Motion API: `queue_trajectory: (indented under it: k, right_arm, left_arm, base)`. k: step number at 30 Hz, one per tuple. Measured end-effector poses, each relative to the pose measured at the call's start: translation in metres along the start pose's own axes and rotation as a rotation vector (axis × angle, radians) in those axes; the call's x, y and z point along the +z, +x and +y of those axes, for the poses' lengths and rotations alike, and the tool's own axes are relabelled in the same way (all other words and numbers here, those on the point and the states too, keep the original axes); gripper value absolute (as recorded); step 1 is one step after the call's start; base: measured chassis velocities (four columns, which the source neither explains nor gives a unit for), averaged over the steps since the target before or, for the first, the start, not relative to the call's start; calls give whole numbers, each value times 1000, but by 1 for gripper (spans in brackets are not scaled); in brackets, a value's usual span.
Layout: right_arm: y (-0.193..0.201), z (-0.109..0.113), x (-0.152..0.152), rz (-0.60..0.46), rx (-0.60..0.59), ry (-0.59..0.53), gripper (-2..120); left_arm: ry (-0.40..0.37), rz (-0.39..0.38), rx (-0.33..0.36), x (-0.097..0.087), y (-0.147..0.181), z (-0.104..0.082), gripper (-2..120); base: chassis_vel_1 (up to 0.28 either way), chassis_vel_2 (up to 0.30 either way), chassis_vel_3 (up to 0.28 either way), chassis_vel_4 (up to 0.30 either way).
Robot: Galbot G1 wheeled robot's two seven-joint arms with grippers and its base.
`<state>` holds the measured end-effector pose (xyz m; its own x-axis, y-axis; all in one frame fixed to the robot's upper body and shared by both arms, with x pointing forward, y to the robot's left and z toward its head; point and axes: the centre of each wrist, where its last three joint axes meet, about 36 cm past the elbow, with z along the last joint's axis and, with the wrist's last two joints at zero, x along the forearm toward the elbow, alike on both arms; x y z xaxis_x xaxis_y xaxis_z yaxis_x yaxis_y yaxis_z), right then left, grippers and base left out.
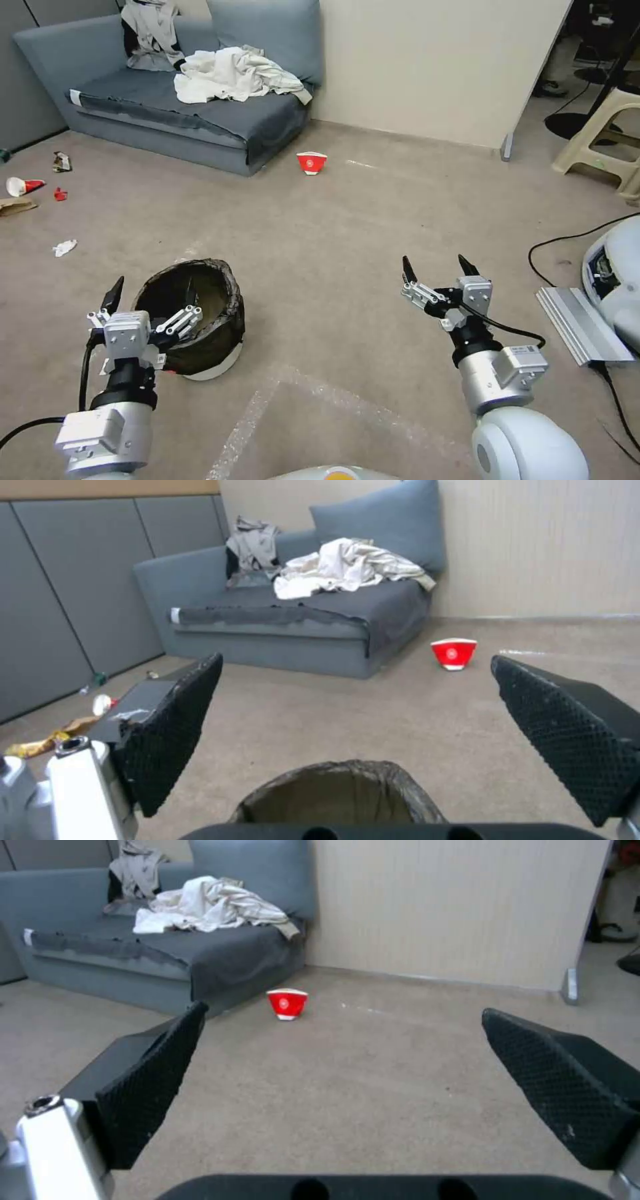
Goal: Pick up the trash can from the floor.
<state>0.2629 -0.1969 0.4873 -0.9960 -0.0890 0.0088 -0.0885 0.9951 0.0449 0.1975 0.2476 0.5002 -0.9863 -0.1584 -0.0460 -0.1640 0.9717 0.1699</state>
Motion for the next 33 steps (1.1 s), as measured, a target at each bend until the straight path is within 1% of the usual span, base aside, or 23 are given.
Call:
queue_trajectory:
  k: [8, 15, 30, 33]
  right_arm:
    - [0, 0, 0, -5, 0, 0, 100]
    - [0, -1, -1, -9, 2, 1, 100]
    - [0, -1, -1, -12, 4, -1, 100]
    - [0, -1, -1, -12, 5, -1, 100]
  left_arm:
    - [6, 11, 7, 2, 1, -1, 100]
    - [3, 11, 10, 3, 1, -1, 100]
    - [4, 3, 18, 3, 0, -1, 100]
    - [3, -12, 18, 3, 0, -1, 100]
  base:
    - [0, 0, 0, 0]
    - [48, 34, 40, 54]
    - [95, 96, 94, 98]
    - [92, 106, 98, 65]
